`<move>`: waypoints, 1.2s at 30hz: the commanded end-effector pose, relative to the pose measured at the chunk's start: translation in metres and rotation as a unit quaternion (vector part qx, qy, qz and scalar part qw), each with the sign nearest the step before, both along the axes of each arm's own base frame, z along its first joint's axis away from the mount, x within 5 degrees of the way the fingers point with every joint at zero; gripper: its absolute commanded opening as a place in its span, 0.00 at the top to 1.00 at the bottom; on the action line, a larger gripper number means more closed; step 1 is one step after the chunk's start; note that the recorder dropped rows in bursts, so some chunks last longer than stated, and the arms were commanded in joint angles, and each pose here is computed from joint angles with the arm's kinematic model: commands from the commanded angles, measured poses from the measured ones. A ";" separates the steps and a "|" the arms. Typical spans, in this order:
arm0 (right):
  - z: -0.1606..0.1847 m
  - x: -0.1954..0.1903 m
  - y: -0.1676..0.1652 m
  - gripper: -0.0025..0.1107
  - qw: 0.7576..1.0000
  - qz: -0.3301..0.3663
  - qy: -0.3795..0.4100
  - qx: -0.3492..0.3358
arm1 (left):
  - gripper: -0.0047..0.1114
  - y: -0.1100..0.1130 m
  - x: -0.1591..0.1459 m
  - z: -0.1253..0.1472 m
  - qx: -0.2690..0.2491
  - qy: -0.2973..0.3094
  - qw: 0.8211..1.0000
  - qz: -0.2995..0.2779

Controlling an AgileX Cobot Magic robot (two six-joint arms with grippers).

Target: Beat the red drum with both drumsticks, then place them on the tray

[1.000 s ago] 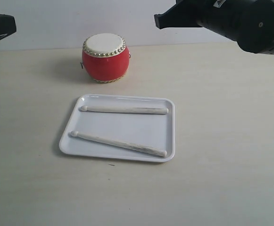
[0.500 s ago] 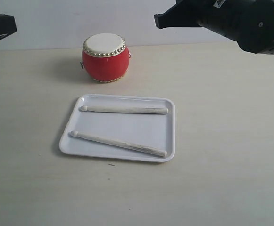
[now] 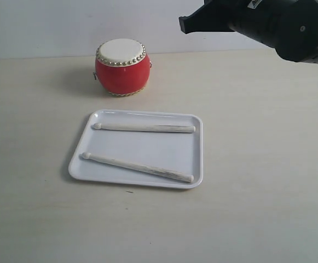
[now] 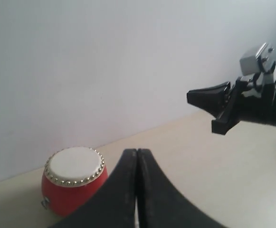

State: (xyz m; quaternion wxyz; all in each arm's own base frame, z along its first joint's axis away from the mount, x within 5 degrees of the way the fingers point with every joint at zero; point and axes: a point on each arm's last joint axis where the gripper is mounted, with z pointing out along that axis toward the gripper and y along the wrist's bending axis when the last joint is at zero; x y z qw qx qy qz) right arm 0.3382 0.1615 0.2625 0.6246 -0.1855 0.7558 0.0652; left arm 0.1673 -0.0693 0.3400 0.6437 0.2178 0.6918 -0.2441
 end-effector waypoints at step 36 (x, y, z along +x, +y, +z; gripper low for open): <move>0.000 0.001 -0.002 0.98 1.000 -0.004 -0.005 0.000 | 0.96 0.020 -0.138 -0.036 -0.106 -0.133 0.985 -0.008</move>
